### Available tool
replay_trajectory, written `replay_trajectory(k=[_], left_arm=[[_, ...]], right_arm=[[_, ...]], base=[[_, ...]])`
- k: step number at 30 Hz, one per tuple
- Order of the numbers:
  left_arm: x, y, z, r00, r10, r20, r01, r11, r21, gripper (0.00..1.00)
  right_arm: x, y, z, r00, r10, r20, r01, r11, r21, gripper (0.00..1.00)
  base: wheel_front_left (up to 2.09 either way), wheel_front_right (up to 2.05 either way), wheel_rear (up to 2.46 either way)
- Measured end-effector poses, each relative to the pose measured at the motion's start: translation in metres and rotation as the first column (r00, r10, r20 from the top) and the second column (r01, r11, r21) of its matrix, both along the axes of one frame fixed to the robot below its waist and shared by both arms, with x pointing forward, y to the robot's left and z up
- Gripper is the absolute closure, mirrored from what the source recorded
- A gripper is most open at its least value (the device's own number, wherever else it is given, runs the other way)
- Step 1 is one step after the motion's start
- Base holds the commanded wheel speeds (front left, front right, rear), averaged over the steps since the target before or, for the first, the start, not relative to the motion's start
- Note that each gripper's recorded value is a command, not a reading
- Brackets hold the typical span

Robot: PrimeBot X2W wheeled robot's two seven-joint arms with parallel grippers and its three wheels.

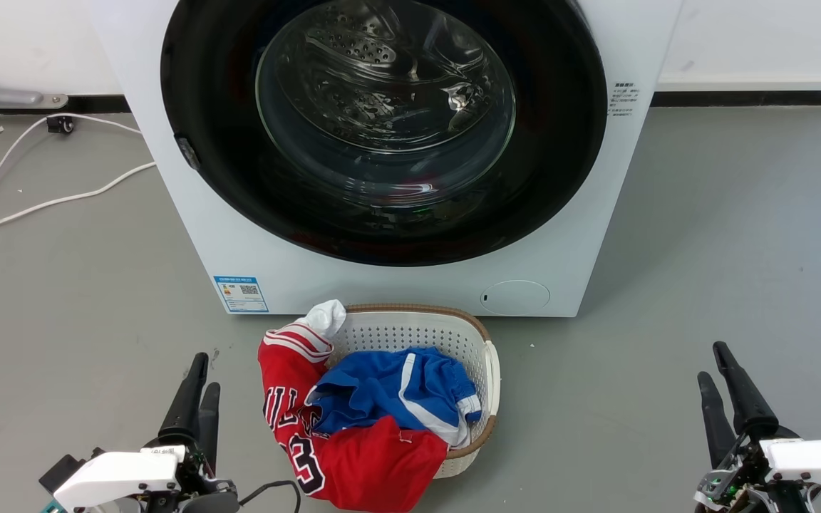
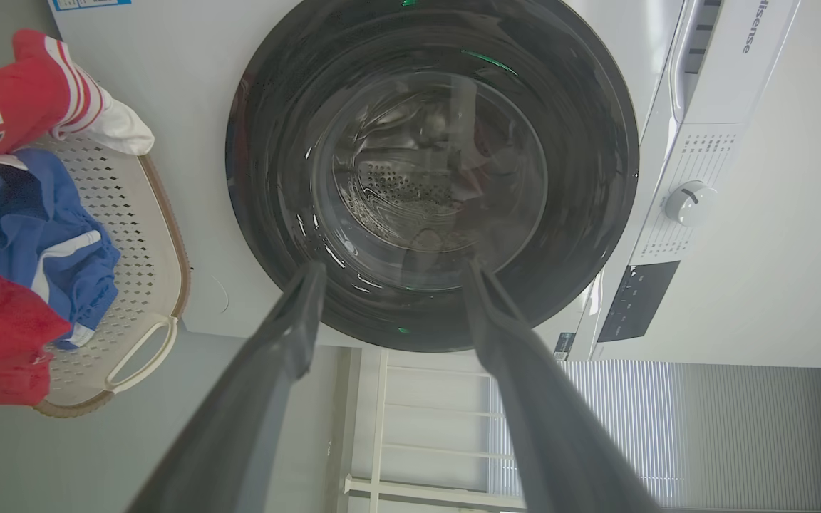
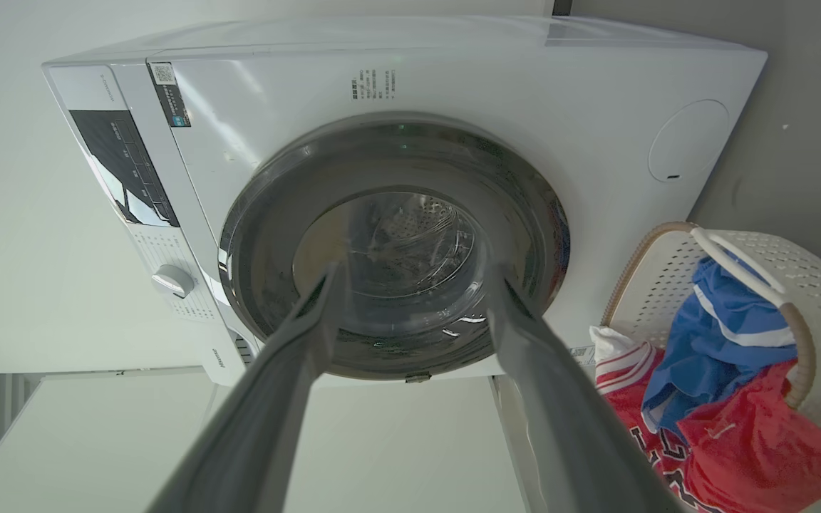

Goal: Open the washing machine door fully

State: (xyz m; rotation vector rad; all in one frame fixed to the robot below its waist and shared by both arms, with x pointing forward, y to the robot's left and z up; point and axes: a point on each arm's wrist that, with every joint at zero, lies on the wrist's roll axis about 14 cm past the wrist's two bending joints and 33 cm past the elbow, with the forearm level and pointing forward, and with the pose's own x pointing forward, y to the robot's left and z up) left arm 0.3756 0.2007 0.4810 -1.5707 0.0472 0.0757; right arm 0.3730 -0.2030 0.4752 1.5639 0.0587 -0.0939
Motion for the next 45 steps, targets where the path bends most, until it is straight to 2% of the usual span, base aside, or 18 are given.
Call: replay_trajectory(k=[4,9,14,19,26,33,45], left_arm=[[0.000,0.003,0.003,1.000,0.013,0.006,-0.013,0.999,0.041,0.00],[0.001,0.006,0.007,1.000,0.022,0.012,-0.023,0.990,0.142,0.00],[0.002,0.008,0.016,0.999,0.025,0.024,-0.030,0.966,0.255,0.00],[0.001,0.006,0.022,0.999,0.022,0.023,-0.029,0.928,0.370,0.00],[-0.001,0.001,0.022,1.000,0.015,0.000,-0.012,0.845,0.535,0.00],[-0.002,-0.003,0.022,1.000,0.010,-0.015,0.003,0.738,0.675,0.00],[-0.006,-0.006,0.022,0.999,0.014,-0.033,0.019,0.578,0.816,0.00]], right_arm=[[0.000,-0.003,0.001,1.000,-0.014,0.000,0.014,0.999,-0.052,0.00],[-0.001,-0.005,0.007,1.000,-0.009,0.013,0.012,0.984,-0.179,0.00],[0.001,-0.003,0.019,0.999,0.004,0.043,0.009,0.954,-0.298,0.00],[0.001,0.001,0.029,0.997,0.024,0.068,0.006,0.911,-0.412,0.00],[0.001,0.010,0.042,0.993,0.064,0.098,0.005,0.814,-0.581,0.00],[-0.002,0.016,0.047,0.990,0.094,0.105,0.009,0.699,-0.715,0.00],[-0.006,0.022,0.053,0.986,0.120,0.116,0.032,0.544,-0.839,0.00]], base=[[0.00,0.00,0.00],[0.00,0.00,0.00],[0.00,0.00,0.00],[0.00,0.00,0.00],[0.00,0.00,0.00],[0.00,0.00,0.00],[0.00,0.00,0.00]])
